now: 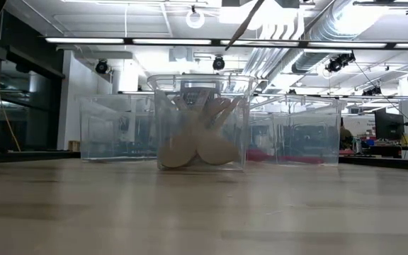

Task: Pick & Place Kitchen Items
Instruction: Put the brown spatula into the right transparent bin, then return to Home Position

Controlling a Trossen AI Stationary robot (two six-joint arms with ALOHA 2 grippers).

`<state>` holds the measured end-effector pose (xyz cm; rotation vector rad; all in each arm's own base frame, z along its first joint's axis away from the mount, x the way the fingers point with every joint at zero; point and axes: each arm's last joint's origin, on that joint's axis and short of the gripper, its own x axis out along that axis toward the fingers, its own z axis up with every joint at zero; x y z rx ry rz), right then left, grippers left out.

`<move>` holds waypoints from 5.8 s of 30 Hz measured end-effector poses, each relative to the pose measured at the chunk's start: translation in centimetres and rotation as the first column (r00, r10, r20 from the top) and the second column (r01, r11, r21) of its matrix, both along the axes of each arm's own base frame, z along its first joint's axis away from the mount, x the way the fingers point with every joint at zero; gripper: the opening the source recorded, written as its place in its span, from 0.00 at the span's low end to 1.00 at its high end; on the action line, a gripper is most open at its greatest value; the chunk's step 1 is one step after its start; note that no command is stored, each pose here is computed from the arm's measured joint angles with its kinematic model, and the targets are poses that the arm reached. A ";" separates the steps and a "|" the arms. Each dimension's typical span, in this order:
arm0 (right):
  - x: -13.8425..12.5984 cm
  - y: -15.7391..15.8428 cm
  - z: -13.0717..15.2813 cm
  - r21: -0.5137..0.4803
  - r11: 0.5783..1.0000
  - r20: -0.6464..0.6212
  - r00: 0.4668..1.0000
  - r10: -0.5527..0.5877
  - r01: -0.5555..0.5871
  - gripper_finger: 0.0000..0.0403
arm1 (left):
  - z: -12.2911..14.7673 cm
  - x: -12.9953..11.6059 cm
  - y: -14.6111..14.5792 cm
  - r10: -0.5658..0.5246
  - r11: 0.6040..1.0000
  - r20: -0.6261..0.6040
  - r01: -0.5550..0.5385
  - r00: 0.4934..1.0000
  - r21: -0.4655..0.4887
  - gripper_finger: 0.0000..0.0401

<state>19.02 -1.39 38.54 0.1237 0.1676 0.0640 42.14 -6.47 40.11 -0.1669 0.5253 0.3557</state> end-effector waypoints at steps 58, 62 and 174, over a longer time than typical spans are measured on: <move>-3.8 -13.4 0.4 -0.094 0.794 -0.218 0.765 -0.606 0.601 0.20 | -1.5 -13.2 8.7 0.263 0.964 -0.012 -0.262 0.965 0.051 0.46; -4.2 -13.0 2.2 -0.121 0.800 -0.174 0.781 -0.600 0.588 0.20 | -1.3 -14.6 9.0 0.233 0.971 0.045 -0.235 0.971 0.041 0.46; -8.8 -1.6 -13.3 0.530 0.842 0.388 0.854 -0.346 0.101 0.68 | -18.1 -34.0 8.0 0.190 0.982 0.779 -0.109 0.598 -0.157 0.46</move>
